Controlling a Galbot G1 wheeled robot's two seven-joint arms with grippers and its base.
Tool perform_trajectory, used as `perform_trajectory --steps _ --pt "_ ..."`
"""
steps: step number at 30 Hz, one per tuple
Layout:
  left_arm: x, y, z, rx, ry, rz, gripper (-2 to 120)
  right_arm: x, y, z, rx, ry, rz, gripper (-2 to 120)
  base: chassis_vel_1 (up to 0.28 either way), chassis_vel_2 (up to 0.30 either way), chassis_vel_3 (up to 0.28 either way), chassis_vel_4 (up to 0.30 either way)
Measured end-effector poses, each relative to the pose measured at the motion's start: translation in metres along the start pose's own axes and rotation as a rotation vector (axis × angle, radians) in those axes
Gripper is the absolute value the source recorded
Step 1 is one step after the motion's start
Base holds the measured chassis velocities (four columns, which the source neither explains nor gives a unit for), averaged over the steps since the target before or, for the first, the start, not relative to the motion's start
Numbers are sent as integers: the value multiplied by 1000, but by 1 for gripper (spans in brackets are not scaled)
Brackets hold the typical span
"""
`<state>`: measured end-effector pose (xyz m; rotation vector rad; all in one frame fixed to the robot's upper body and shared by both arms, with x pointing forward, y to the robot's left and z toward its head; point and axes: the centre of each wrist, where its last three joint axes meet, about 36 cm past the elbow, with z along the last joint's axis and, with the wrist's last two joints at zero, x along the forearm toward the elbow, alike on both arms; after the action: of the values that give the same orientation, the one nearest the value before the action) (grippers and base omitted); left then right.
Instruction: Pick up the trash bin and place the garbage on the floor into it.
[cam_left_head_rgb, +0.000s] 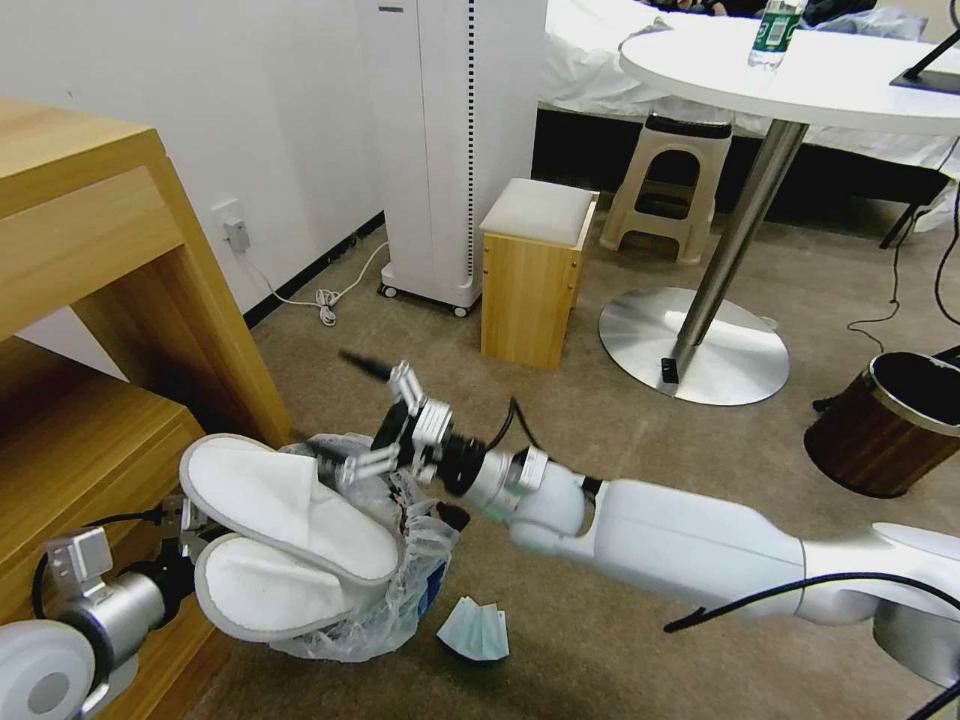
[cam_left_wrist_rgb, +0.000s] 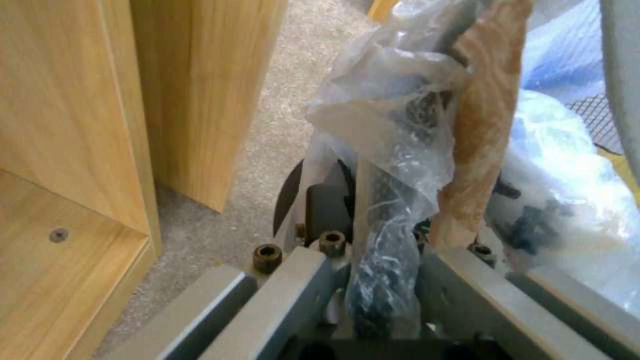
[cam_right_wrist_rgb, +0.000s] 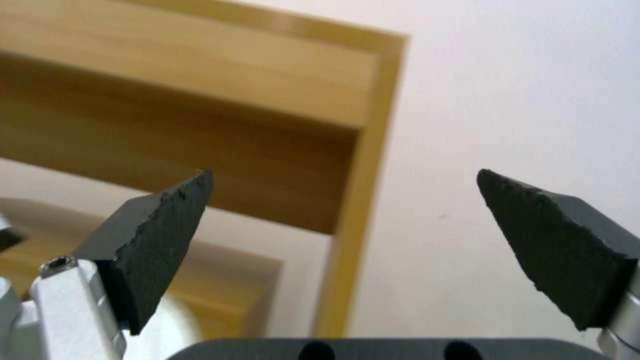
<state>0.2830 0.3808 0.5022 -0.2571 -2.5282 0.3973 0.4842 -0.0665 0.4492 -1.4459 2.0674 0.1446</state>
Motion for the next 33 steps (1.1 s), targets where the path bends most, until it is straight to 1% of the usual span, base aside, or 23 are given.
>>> perform_trajectory --steps 3,5,7,8,9,11,12,15,17,18,19,20,22,24,25,26,30,31,33 --pt "4 2 -1 -10 4 -11 0 6 -21 -13 43 2 48 100 0 0 0 0" --pt "5 2 -2 -11 4 -14 0 7 -24 -14 48 3 53 100 0 0 0 0" --pt "11 5 -5 -19 4 -28 0 21 -41 -24 84 19 96 100 0 0 0 0" --pt "11 5 -5 -19 4 -28 0 21 -41 -24 84 19 96 100 0 0 0 0" --pt "12 5 -7 -24 3 -28 0 32 -47 -27 97 32 128 100 0 0 0 0" --pt "13 4 -10 -32 1 -25 0 69 -59 -30 125 89 246 100 0 0 0 0" --pt "13 4 -10 -32 1 -25 0 69 -59 -30 125 89 246 100 0 0 0 0" --pt "18 3 -10 -34 -2 -31 0 111 -64 -27 157 157 324 100 0 0 0 0" --pt "19 3 -10 -34 -4 -31 0 118 -64 -27 160 166 334 100 0 0 0 0" --pt "22 1 -10 -33 -9 -33 0 136 -67 -28 172 191 360 100 0 0 0 0" --pt "22 1 -10 -33 -9 -33 0 136 -67 -28 172 191 360 100 0 0 0 0" --pt "24 1 -10 -32 -11 -32 0 145 -69 -29 180 203 367 100 0 0 0 0" --pt "28 -3 -10 -32 -18 -33 0 180 -78 -35 197 248 383 100 0 0 0 0" --pt "29 -3 -10 -32 -19 -33 0 185 -80 -36 198 255 384 100 0 0 0 0" --pt "30 -4 -10 -31 -25 -33 0 206 -85 -40 204 279 386 100 0 0 0 0" --pt "30 -4 -10 -31 -25 -33 0 206 -85 -40 204 279 386 100 0 0 0 0" --pt "33 -7 -10 -28 -32 -31 0 249 -86 -44 197 321 358 100 0 0 0 0" --pt "33 -7 -10 -28 -32 -31 0 249 -86 -44 197 321 358 100 0 0 0 0" --pt "35 -9 -10 -30 -37 -30 0 276 -84 -43 197 349 343 100 0 0 0 0"
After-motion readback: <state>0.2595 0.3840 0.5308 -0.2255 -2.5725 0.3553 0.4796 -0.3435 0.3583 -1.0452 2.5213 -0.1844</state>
